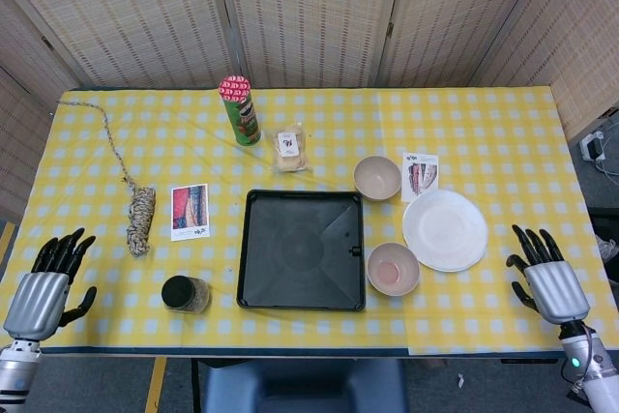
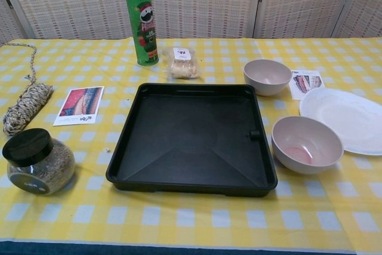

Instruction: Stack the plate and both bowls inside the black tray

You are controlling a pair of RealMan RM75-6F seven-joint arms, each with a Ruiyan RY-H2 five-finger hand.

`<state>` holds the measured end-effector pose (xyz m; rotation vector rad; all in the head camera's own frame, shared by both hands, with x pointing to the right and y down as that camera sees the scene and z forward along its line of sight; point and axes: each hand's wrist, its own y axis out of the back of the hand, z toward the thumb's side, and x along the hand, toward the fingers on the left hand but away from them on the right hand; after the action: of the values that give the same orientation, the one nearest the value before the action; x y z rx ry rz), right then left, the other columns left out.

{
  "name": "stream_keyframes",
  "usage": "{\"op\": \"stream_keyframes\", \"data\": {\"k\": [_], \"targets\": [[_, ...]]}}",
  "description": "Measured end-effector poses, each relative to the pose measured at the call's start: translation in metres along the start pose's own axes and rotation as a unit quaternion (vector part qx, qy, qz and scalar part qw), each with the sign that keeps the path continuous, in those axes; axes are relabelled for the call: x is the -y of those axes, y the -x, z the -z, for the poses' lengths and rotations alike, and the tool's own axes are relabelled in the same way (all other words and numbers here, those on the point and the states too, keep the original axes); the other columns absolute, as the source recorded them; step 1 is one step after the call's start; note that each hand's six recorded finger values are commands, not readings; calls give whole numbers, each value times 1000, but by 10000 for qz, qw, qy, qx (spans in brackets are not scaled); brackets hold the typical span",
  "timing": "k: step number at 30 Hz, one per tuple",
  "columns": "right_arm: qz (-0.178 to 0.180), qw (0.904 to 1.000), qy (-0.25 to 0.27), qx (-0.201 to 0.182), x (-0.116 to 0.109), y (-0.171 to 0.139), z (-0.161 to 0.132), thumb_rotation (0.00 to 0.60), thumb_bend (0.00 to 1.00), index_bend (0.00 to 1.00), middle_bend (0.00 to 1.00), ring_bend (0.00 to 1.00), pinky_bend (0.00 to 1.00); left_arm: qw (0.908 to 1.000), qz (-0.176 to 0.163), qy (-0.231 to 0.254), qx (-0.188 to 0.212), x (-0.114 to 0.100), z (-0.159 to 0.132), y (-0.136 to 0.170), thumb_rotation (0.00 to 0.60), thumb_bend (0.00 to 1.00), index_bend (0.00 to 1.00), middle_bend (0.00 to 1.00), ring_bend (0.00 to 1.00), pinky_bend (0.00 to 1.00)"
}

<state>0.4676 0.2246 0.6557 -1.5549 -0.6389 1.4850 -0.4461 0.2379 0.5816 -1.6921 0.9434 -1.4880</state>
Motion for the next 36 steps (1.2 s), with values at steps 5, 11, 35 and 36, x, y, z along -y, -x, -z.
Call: {"op": "stream_keyframes", "data": {"k": [5,11,35,36], "targets": [[-143,9999,0,-6,10,18,1,600,391,401,14,7,0,10000,46,-23,-68,2,2,-2,600,467,0,0,0,0],[-146,9998,-139,-55,17,33,0,600,390,332,0,0,0,9998,134,-106,-128,6,3,-4,600,470,0,0,0,0],[-70,9987,-400,-318,53,56,-29,600,391,309,0,0,0,9991,388,90,-165,11,1,0,600,470,0,0,0,0],[-70,9987,-378,-324,53,58,-31,600,391,309,0,0,0,9990,389,80,-182,11,1,-1,600,470,0,0,0,0]]}}
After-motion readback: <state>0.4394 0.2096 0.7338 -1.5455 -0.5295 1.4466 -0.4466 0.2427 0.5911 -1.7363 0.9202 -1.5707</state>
